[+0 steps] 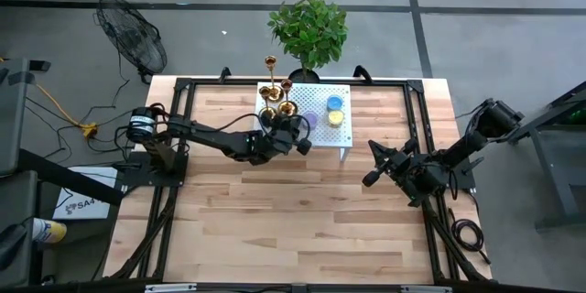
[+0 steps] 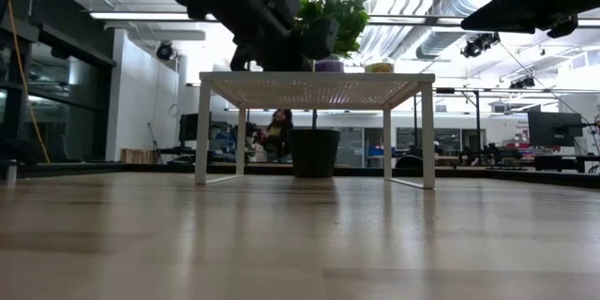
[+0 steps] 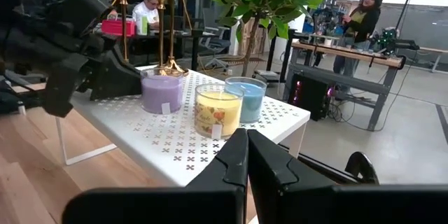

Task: Pick & Place candle stick holders
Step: Put the violet scented candle on the shelf

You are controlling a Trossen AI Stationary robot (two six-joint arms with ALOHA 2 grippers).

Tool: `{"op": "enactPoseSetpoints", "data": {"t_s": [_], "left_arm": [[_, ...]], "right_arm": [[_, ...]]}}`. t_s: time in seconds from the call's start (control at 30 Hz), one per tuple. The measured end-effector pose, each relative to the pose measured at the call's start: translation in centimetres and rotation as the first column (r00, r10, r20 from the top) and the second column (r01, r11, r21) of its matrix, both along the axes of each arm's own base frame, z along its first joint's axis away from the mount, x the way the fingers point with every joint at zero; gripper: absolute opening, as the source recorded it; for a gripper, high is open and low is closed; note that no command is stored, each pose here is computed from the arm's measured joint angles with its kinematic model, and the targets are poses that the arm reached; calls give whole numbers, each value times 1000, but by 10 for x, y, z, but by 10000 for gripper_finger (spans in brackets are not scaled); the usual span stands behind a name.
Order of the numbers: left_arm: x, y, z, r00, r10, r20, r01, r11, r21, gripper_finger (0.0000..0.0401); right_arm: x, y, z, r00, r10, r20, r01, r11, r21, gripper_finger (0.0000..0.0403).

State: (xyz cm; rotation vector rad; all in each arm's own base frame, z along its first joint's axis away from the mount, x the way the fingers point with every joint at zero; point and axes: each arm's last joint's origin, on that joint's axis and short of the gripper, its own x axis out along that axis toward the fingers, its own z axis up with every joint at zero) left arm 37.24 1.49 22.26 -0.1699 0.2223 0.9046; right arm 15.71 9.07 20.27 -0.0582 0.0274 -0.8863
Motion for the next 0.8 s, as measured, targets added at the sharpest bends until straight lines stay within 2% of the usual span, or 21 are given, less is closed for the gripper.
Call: {"op": "enactPoseSetpoints", "data": {"t_s": [0.6, 0.8], "left_arm": [[3, 0, 6, 996, -32, 80, 34, 999, -22, 17], [4, -2, 5, 994, -84, 74, 87, 995, -42, 17]], "right_arm": [[0, 0, 0, 1000, 0, 8, 0, 1000, 7, 0], [0, 0, 0, 1000, 0, 8, 0, 1000, 7, 0]]}}
